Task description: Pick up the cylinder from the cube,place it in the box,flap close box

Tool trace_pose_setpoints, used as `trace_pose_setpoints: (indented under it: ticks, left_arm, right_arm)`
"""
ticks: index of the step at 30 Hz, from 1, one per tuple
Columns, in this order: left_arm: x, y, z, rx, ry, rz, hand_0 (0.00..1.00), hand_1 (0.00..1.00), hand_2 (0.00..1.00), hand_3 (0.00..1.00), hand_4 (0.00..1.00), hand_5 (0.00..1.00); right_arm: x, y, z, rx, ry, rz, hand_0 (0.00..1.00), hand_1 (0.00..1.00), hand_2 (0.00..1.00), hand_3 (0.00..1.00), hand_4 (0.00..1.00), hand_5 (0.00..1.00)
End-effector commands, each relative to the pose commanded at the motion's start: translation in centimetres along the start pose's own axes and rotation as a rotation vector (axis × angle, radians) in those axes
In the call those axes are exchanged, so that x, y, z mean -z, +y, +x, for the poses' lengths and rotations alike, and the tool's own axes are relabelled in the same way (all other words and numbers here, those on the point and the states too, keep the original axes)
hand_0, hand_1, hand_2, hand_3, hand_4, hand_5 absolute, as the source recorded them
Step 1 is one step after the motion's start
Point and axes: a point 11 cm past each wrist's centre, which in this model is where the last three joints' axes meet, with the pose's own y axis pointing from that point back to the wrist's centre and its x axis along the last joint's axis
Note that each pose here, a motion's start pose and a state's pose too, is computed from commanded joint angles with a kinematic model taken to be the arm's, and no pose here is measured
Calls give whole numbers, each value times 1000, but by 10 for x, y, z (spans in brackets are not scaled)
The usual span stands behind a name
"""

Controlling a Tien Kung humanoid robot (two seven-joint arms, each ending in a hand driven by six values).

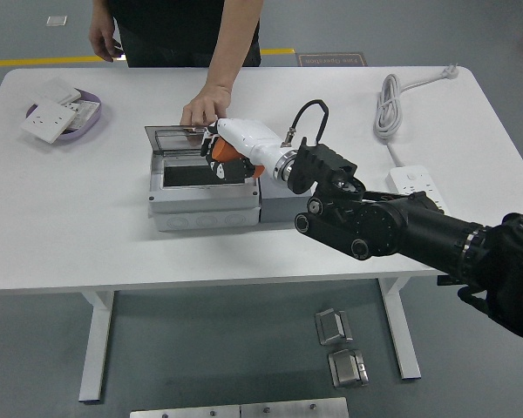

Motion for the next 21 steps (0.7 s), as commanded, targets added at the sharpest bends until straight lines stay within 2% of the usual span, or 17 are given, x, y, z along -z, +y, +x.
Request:
trace_pose_setpoints:
  ticks: [21]
  left_arm:
    - [1, 0, -2, 11, -9, 5, 587, 602, 528, 562, 468, 75]
  right_arm:
    - [5, -3, 13, -36, -9, 9, 304, 517, 525, 538, 119, 2]
